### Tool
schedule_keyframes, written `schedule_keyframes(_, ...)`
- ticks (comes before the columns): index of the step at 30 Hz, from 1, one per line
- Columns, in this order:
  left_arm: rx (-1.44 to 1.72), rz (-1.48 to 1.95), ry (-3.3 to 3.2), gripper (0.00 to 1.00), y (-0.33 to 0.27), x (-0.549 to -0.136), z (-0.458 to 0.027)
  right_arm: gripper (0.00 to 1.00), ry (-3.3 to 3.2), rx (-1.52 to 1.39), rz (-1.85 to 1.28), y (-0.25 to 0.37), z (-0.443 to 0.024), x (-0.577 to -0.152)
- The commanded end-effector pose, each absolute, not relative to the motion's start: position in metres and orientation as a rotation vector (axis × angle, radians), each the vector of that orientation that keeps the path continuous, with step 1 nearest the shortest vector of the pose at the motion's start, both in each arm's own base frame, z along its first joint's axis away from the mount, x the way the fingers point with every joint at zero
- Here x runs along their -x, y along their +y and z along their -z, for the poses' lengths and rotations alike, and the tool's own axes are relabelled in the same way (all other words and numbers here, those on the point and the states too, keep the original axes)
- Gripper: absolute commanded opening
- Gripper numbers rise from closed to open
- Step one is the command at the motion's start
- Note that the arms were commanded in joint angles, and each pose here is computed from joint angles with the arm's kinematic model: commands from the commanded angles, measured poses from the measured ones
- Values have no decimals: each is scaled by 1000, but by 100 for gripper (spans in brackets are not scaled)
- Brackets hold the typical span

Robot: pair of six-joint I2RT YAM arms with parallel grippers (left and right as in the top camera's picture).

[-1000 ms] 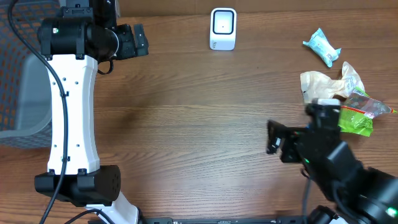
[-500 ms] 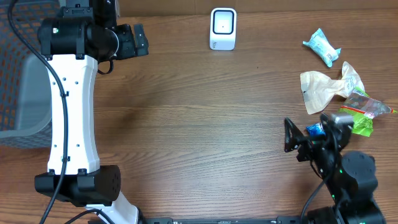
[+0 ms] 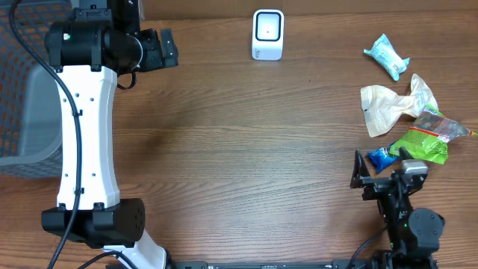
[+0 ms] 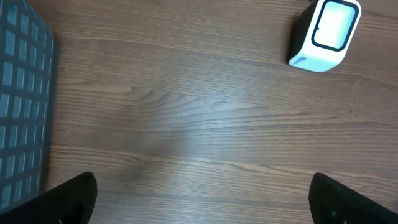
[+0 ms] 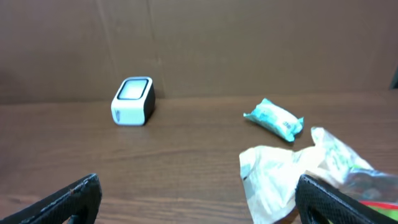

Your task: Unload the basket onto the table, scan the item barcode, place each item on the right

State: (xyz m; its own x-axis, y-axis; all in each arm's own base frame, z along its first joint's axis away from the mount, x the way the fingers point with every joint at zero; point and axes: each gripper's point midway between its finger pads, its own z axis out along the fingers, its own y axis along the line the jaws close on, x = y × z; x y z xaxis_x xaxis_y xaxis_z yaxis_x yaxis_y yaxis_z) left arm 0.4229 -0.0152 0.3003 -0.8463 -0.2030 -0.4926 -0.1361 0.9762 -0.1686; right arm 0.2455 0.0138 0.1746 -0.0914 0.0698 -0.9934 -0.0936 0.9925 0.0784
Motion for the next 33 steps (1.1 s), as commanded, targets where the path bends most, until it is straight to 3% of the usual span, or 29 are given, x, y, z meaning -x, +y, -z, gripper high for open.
schedule_keyframes(1, 252, 187, 2570, 100, -16, -420, -308, 100, 1614, 49, -129, 17, -169, -245)
schedule_keyframes(33, 251, 187, 2570, 100, -16, -421, -308, 100, 1578, 131, -205, 42, -173, -242)
